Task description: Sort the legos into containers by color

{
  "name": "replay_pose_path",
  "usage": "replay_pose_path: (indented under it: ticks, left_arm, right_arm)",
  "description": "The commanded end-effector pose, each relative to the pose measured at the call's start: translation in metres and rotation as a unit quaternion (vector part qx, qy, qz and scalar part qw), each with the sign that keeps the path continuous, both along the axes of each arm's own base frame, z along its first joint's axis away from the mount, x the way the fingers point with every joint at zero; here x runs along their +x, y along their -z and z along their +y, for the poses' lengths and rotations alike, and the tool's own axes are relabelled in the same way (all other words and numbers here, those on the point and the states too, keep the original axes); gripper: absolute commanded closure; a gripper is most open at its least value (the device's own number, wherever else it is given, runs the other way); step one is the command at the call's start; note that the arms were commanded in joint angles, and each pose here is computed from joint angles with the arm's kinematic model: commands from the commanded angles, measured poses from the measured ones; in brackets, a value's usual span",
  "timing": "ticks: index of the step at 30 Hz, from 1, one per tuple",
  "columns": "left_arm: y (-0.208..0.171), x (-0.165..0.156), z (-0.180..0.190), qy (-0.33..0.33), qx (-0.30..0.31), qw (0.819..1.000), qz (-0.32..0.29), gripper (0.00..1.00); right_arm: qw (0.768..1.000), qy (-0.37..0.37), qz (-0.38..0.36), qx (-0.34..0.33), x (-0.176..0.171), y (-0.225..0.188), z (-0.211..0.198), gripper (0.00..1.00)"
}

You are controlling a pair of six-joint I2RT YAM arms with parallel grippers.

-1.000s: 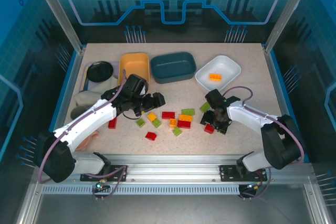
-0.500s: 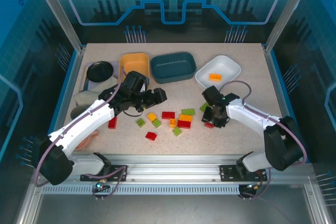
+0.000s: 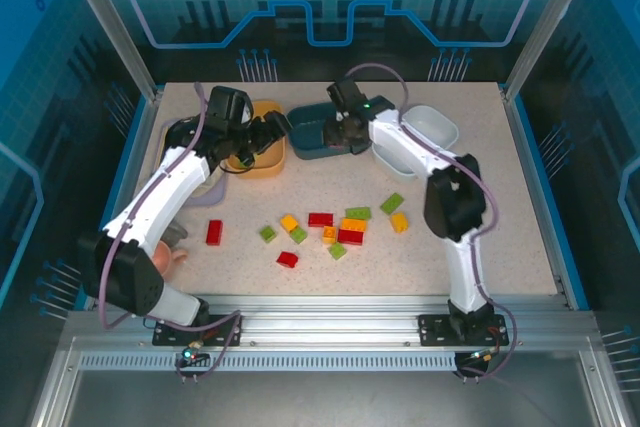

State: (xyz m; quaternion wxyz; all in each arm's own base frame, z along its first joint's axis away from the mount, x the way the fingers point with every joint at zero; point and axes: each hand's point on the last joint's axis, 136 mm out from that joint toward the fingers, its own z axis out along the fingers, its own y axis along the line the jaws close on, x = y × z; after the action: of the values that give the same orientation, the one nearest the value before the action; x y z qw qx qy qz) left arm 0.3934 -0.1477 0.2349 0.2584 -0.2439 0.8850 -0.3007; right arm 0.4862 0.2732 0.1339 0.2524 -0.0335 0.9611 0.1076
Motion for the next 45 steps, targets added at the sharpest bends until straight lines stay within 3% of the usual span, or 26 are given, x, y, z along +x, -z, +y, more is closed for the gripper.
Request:
replay_pose_path:
  ticks: [1, 4, 8, 15, 19, 24, 37, 45]
  left_arm:
    - [-0.004, 0.009, 0.002, 0.007, 0.003, 1.0, -0.004, 0.17]
    - [0.006, 0.012, 0.005, 0.006, 0.009, 1.0, 0.007, 0.17]
    - [0.02, 0.015, 0.011, 0.007, 0.017, 1.0, 0.023, 0.17]
    - [0.033, 0.021, 0.02, 0.013, 0.031, 0.999, 0.034, 0.18]
    - [0.048, 0.029, 0.022, 0.019, 0.041, 0.998, 0.051, 0.19]
    - [0.062, 0.049, 0.026, 0.029, 0.056, 0.996, 0.063, 0.22]
    - [0.111, 0.101, 0.03, 0.057, 0.095, 0.986, 0.125, 0.27]
    - [0.141, 0.121, 0.02, 0.071, 0.087, 0.982, 0.149, 0.33]
  right_arm:
    - [0.999, -0.018, 0.023, -0.027, 0.027, 0.019, -0.006, 0.59]
    - [0.999, -0.019, 0.028, -0.027, 0.048, 0.035, -0.003, 0.53]
    - [0.999, -0.015, 0.034, -0.031, 0.057, 0.042, -0.009, 0.32]
    - [0.999, -0.009, -0.024, -0.035, 0.053, -0.02, -0.031, 0.19]
    - [0.997, 0.067, -0.004, -0.048, 0.039, -0.03, -0.078, 0.16]
    - [0.991, 0.12, 0.046, -0.037, 0.029, -0.003, -0.112, 0.15]
    - [0.977, 0.174, 0.126, 0.005, 0.033, 0.056, -0.116, 0.14]
    - [0.971, 0.186, 0.148, -0.011, 0.028, 0.076, -0.117, 0.27]
